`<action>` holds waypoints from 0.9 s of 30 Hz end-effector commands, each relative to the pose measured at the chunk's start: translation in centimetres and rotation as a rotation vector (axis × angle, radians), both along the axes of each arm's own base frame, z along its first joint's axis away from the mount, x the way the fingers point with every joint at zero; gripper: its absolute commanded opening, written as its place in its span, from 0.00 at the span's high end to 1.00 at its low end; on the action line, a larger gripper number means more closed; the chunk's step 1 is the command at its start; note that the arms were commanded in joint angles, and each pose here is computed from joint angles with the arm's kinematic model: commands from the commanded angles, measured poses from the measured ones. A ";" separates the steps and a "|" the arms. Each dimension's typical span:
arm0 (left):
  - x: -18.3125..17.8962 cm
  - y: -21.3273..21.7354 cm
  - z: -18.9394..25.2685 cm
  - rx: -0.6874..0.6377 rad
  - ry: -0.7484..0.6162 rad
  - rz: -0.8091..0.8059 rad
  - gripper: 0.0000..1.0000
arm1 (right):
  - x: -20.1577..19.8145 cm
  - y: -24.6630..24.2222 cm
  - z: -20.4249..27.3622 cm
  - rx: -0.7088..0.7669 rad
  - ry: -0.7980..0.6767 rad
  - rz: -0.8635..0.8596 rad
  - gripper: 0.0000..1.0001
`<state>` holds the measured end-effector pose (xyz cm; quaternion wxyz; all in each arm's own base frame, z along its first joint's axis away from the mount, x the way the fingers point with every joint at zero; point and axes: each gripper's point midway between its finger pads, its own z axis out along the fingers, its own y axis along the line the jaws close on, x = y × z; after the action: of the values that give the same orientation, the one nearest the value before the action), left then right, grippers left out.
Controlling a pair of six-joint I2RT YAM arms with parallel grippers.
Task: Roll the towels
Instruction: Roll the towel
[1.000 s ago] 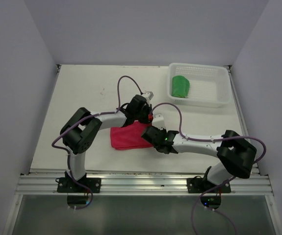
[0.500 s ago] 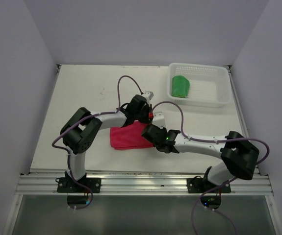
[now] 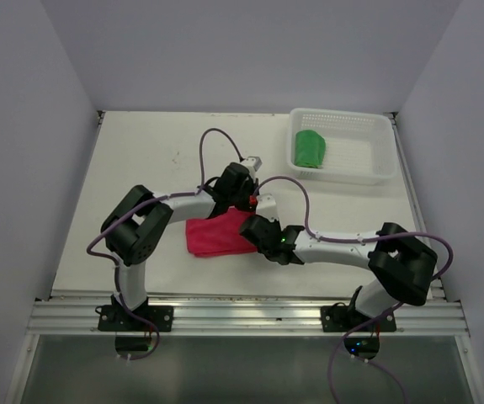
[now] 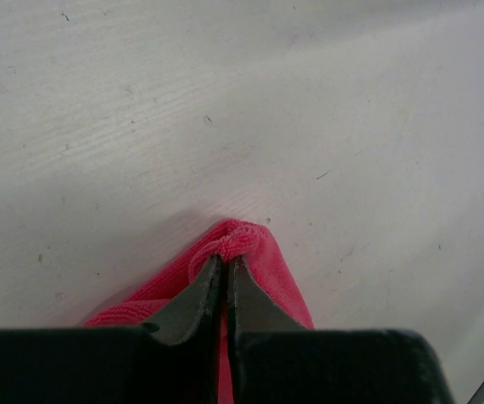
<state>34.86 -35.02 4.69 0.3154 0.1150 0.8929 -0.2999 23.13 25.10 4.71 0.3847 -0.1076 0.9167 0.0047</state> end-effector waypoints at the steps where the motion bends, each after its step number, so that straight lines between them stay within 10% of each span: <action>1: 2.9 1.6 1.4 0.017 -0.121 0.068 1.00 | -0.8 1.2 -0.9 0.053 0.031 0.028 0.87; 27: 1.4 3.7 -2.1 0.070 -0.113 0.090 1.00 | 0.4 -1.7 4.5 0.517 0.062 -0.116 0.45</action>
<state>35.26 -33.36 2.90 0.3535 0.1089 0.8850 -0.2828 23.70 23.05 9.25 0.3879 0.0161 0.9054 0.1719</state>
